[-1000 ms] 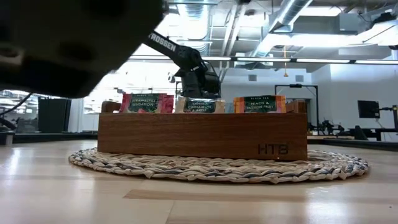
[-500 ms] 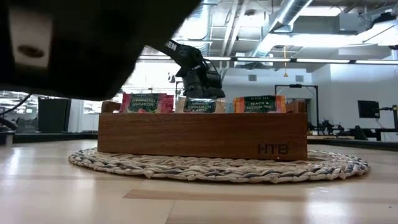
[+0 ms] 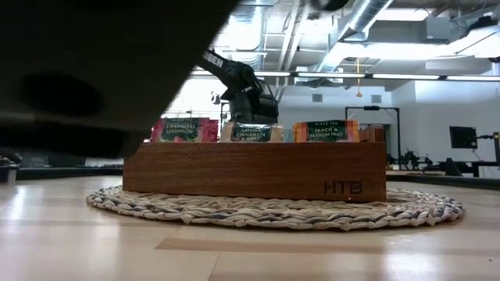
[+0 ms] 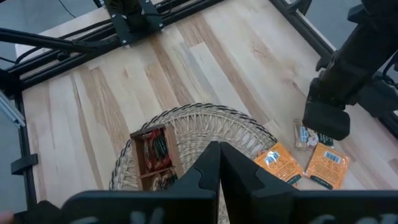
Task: Pick & Place Tea
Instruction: Put the orange tea bag into the right section of the wooden organizer
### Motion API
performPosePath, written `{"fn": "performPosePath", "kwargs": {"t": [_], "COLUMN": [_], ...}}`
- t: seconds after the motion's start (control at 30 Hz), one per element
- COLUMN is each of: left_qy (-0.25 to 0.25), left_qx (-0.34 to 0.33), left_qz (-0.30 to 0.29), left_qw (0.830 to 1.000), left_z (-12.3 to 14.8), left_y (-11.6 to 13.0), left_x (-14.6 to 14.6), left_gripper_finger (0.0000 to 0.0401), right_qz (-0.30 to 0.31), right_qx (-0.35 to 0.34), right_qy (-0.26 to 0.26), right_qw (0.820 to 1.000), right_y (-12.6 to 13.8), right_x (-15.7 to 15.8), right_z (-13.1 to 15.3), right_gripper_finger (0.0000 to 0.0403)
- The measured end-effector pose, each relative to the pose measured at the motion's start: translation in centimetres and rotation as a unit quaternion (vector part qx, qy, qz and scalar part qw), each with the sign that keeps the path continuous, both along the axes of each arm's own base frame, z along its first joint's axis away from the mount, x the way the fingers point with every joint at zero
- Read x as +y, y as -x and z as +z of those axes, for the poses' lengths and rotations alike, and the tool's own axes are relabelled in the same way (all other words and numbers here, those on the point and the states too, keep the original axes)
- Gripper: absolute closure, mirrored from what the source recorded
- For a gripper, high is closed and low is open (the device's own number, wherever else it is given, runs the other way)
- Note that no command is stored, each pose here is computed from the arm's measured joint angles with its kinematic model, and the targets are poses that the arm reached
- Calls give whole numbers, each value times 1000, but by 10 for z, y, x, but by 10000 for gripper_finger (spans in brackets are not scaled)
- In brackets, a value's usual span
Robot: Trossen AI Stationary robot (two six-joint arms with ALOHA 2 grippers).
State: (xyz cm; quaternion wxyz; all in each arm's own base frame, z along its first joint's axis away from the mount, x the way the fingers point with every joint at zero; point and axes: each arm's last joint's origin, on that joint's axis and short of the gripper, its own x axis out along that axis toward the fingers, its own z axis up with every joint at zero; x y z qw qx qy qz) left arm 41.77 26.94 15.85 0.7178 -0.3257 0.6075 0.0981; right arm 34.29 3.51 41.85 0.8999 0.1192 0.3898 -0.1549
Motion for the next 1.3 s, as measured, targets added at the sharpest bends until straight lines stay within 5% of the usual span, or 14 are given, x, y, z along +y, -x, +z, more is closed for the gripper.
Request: {"fn": "performPosePath", "kwargs": {"t": [0.33, 0.63, 1.3], "left_qy": [39, -30, 42], "left_qx": [-19, 76, -32], "left_qz": [8, 6, 31], "left_qw": [999, 997, 998], "left_z": [-2, -4, -2], "left_y": [5, 20, 3], "left_x": [7, 14, 10], "left_gripper_finger": [401, 401, 401], "right_qz": [5, 5, 4], "right_qx": [1, 1, 4], "right_qy": [2, 1, -2], "right_qw": [1000, 1000, 1000], "right_y": [0, 0, 1], "right_x": [0, 0, 0], "right_z": [0, 0, 0], "right_gripper_finger": [403, 403, 403]}}
